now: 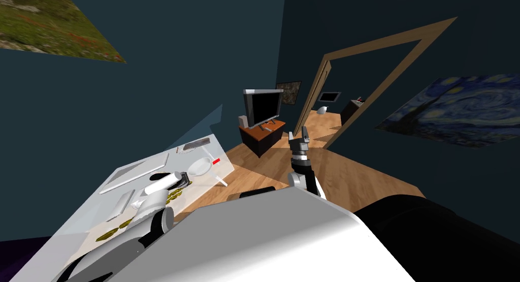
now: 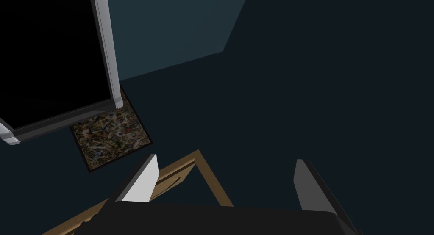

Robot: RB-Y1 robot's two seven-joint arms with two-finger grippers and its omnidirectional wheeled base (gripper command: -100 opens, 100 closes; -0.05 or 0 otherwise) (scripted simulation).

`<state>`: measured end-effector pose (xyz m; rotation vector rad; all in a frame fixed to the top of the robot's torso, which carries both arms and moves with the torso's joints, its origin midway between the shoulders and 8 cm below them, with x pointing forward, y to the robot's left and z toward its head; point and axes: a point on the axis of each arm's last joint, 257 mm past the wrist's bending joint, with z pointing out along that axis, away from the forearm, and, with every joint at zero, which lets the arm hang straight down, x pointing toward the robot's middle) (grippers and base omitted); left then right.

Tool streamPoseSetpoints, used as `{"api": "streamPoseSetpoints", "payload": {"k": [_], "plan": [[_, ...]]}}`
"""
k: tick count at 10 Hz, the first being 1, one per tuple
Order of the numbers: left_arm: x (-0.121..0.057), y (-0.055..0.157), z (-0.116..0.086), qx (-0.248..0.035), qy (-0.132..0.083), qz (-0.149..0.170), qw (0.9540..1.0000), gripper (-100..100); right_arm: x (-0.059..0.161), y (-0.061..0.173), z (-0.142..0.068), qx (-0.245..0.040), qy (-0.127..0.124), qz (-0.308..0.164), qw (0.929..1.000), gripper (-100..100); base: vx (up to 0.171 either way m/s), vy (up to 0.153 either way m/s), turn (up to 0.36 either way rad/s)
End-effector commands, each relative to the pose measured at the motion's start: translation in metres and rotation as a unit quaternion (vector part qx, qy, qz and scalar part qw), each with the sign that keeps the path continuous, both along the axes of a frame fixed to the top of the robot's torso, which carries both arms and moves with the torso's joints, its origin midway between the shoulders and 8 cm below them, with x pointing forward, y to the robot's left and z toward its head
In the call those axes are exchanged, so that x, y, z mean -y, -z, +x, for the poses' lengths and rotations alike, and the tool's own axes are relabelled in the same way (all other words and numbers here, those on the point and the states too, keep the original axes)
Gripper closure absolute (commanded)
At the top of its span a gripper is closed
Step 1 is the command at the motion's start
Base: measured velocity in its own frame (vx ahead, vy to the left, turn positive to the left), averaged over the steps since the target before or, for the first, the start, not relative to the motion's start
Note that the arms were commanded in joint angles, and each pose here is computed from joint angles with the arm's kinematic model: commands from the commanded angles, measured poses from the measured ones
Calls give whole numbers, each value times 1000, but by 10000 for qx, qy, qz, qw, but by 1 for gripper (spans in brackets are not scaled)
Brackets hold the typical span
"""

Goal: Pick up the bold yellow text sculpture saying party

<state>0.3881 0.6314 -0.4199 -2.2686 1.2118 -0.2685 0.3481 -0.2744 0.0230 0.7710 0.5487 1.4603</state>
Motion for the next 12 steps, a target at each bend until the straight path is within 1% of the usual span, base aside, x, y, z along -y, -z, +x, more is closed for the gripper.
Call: {"api": "streamPoseSetpoints", "payload": {"k": [1,6,7,8,9,10,11,12], "plan": [[3,4,-9,-172,-42,-160,9997,-100,0,0,0,0,0,0,10000,0,-21,101,-24],[14,14,-30,-566,-110,-509,9970,-100,0,0,0,0,0,0,10000,0,-9,95,-19],[17,17,-37,-676,-138,-614,9957,-100,0,0,0,0,0,0,10000,0,-9,101,-23],[20,19,-40,-735,-141,-661,9950,-100,0,0,0,0,0,0,10000,0,-1,92,-16],[24,22,-49,-872,-170,-787,9929,-100,0,0,0,0,0,0,10000,0,-14,107,-23],[25,22,-50,-900,-171,-810,9925,-100,0,0,0,0,0,0,10000,0,-15,97,-16],[30,25,-59,-1033,-198,-933,9901,-100,0,0,0,0,0,0,10000,0,-24,114,-18],[31,26,-60,-1059,-199,-953,9896,-100,0,0,0,0,0,0,10000,0,-16,93,-17]]}}
